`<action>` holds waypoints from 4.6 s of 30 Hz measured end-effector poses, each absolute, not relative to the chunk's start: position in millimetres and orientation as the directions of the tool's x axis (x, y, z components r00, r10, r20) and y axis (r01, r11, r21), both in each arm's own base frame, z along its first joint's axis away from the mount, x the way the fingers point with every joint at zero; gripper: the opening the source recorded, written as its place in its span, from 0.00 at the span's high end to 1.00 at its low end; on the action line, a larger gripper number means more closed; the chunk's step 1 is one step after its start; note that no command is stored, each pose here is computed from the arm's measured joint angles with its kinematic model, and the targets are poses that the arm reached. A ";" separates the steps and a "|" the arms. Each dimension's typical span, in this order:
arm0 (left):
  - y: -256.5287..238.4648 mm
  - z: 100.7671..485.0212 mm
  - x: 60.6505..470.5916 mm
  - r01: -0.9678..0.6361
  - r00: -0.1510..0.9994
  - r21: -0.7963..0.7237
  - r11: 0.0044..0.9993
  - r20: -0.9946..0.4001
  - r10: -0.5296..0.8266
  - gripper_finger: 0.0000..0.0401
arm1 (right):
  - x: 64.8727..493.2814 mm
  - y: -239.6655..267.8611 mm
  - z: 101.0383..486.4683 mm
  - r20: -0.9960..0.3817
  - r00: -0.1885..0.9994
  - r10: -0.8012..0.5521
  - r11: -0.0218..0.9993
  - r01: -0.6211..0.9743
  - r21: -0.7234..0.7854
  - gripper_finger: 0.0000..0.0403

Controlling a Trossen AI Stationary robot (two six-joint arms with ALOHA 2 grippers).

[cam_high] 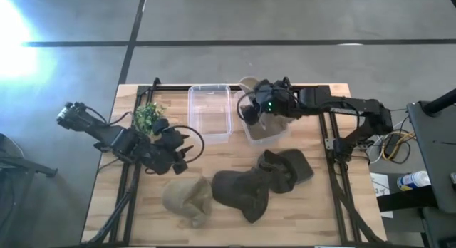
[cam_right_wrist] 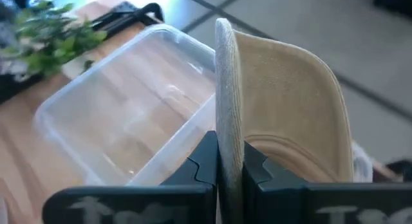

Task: Pick & Place hat
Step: Put the right brown cap into the right transparent bin, then put the brown cap into the right transparent bin

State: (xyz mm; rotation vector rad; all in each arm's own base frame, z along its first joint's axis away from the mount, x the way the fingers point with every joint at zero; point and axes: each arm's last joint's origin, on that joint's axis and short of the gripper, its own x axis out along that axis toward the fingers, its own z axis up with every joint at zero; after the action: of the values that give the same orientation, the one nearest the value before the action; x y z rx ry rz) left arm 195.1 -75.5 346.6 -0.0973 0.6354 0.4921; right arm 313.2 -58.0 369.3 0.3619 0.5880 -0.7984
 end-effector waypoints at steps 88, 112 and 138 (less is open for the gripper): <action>-25.4 340.1 238.9 -0.426 0.840 -0.346 0.836 -0.494 0.224 0.56 | 304.1 16.7 255.9 -0.913 0.089 -0.399 0.602 -0.726 -0.334 0.69; -68.7 251.1 200.6 -0.466 0.474 -0.423 0.777 -0.861 -0.185 0.56 | 293.0 26.5 328.9 -0.793 0.604 -0.081 0.994 0.109 -0.019 0.56; -129.3 184.8 115.6 -0.856 0.366 -0.425 0.295 -0.900 -0.235 0.56 | 327.5 70.3 295.3 -0.798 0.574 0.184 0.943 0.125 0.308 0.56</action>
State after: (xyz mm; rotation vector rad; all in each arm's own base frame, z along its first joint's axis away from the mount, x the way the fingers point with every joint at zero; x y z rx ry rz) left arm 115.6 -129.3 184.8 -1.2380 1.1590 0.5685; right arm 327.5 70.3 295.3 0.3502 0.9640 0.0355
